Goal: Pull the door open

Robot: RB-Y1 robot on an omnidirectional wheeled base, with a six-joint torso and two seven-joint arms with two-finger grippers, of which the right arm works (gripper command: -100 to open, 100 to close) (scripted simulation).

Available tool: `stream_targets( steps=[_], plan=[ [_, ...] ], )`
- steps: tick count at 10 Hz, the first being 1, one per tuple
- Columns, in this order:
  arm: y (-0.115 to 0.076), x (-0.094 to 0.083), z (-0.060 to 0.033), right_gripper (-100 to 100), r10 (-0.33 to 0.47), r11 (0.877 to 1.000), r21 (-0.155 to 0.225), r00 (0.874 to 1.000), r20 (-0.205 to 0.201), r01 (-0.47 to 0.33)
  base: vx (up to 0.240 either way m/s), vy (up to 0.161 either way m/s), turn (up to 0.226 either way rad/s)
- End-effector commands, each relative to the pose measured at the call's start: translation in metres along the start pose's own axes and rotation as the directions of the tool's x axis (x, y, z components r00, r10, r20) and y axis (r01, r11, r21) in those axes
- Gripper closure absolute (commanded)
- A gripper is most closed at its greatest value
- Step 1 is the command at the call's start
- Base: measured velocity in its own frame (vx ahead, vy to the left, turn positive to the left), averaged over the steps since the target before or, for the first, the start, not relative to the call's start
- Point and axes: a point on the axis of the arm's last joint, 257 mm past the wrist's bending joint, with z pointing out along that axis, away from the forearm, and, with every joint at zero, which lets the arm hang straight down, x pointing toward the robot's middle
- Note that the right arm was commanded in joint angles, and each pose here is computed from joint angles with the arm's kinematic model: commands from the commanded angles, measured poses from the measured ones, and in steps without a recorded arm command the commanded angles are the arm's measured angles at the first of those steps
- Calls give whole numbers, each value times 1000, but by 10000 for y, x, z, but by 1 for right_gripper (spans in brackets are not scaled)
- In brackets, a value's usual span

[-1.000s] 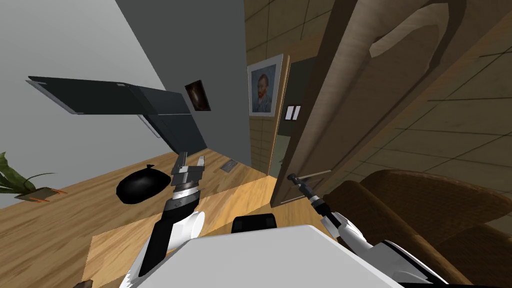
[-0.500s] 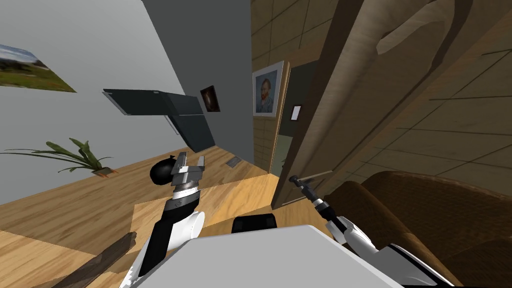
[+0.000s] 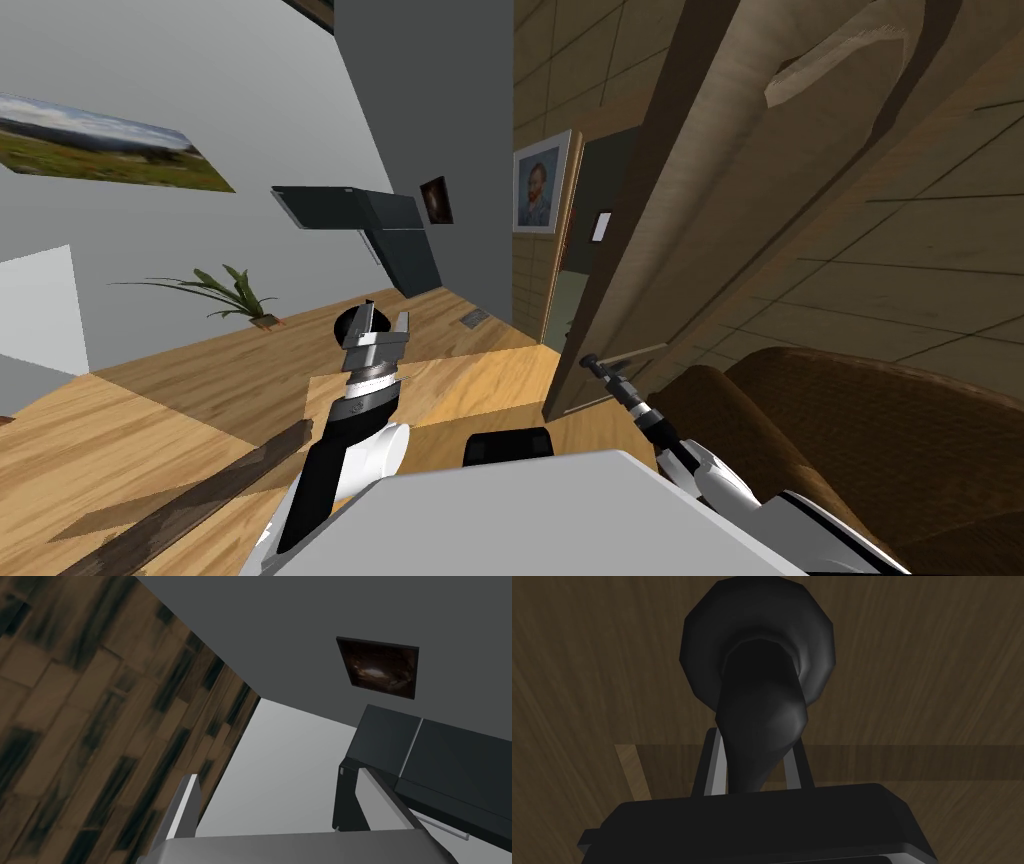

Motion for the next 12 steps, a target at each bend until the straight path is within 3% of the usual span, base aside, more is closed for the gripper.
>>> stream_targets(
  steps=[1, 9, 10, 12],
  plan=[
    [15, -26, -67, 100, -3, 1000, -3, 1000, -1, 3, -191, -59, 156],
    [39, -102, -368, 100, -9, 1000, -8, 1000, -3, 9, -175, -87, 168],
    [19, -67, -348, 100, -3, 1000, -6, 1000, -6, 3, -66, -32, 29],
    [-11, -21, -204, 100, -2, 1000, -5, 1000, 2, 2, -146, -64, 104]
  ],
)
